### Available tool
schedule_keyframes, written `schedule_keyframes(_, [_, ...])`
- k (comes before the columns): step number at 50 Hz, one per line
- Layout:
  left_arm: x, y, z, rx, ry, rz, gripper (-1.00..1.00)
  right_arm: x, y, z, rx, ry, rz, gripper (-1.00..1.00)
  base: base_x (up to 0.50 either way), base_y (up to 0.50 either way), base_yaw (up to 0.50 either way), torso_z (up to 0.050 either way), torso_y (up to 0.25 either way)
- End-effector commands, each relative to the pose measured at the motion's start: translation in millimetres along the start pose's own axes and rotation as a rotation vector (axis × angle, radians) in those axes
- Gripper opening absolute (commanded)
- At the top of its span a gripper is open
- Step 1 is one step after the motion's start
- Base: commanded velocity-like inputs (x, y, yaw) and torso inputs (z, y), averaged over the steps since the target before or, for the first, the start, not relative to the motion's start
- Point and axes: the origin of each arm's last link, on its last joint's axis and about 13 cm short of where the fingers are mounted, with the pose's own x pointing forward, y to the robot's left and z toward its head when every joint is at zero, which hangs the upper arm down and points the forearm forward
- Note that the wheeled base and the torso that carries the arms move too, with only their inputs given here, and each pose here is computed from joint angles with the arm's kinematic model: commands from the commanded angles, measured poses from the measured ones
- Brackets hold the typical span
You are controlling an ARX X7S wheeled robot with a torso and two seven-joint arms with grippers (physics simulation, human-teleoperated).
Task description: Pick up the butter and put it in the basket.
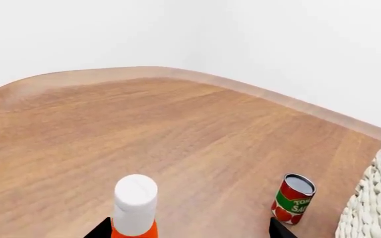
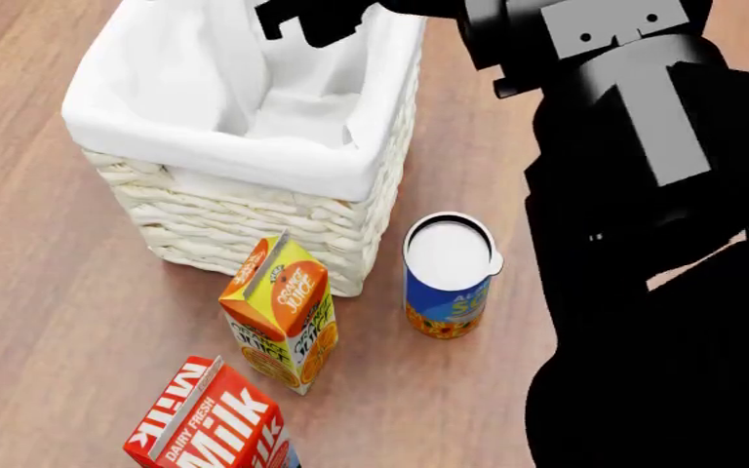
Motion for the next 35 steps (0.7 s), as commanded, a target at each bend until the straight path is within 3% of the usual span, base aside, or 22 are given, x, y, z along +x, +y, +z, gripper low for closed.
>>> schedule_keyframes(1, [-1.4,0.2,-0.2,0.001,0.002,0.004,1.0,1.3,9.7,8.2,-0.018,0.0,0.089,-1.0,0.0,0.0,0.0,0.0,0.0])
schedule_keyframes(35, [-10.2,-2.8,3.4,-0.003,0.017,0.02,1.0,-0.8,15.1,1.6,-0.008,0.148,0.089,-1.0,0.0,0.0,0.0,0.0,0.001])
